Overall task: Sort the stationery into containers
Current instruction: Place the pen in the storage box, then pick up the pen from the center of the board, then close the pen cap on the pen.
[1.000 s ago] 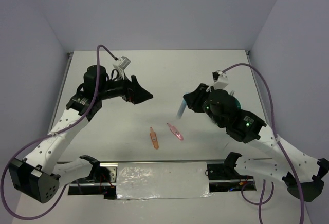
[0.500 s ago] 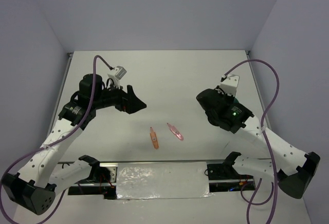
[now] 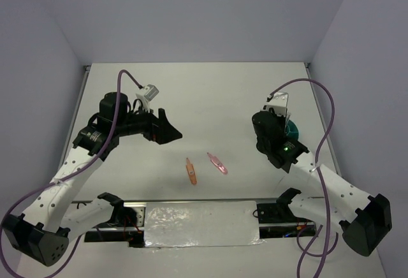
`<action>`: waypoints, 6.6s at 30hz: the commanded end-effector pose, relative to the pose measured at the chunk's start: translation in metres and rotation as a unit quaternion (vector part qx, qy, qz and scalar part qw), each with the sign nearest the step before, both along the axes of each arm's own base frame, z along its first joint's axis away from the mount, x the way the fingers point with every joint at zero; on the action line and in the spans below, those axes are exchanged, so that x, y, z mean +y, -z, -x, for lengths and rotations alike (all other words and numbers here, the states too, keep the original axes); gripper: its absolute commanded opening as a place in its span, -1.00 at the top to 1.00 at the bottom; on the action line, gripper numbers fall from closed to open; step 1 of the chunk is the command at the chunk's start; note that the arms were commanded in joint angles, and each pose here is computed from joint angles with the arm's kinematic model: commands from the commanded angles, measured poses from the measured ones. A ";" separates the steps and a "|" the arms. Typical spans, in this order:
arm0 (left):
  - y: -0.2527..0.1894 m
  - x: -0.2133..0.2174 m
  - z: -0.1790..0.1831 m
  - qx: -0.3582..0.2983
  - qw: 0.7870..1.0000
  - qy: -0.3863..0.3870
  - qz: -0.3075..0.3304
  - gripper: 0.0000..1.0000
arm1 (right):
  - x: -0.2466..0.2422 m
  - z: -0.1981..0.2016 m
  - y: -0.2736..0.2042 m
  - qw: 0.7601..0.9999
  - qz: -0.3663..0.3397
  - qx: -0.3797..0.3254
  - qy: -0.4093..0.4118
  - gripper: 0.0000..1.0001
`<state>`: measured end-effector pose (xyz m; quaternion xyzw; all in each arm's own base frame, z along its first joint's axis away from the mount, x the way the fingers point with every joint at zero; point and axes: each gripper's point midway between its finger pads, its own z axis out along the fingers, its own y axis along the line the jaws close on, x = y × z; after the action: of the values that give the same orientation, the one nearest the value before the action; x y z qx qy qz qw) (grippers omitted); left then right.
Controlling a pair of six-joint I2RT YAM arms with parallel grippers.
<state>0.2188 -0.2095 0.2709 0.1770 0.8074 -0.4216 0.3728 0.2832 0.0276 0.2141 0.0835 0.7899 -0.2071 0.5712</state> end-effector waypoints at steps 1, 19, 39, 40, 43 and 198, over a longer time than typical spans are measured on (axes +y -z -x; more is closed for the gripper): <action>-0.017 -0.003 -0.001 -0.027 0.999 0.018 0.009 -0.99 | 0.009 -0.021 -0.022 0.998 -0.008 -0.058 -0.022 0.92; -0.010 -0.003 -0.005 -0.024 1.000 0.012 0.002 -0.99 | -0.005 -0.005 0.028 0.999 -0.029 -0.027 -0.002 0.66; 0.086 0.029 -0.040 0.097 0.973 -0.167 -0.130 -0.99 | 0.058 0.003 -0.049 0.982 -0.099 -0.063 -0.149 -1.00; 0.094 0.022 -0.032 0.114 0.968 -0.172 -0.139 -0.99 | 0.077 0.005 -0.047 0.978 -0.099 -0.050 -0.176 -0.99; 0.123 0.018 -0.018 0.167 0.947 -0.208 -0.181 -0.99 | 0.104 0.013 -0.049 0.971 -0.115 -0.025 -0.210 -0.99; -0.243 -0.057 0.031 -0.173 0.940 -0.071 0.284 1.00 | 0.255 0.187 -0.098 0.509 -0.434 0.057 -0.741 0.42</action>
<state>0.1770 -0.3011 0.4064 0.1393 0.7040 -0.5224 0.4605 0.1152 0.2863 0.3387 -0.2742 0.5724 0.6584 0.4046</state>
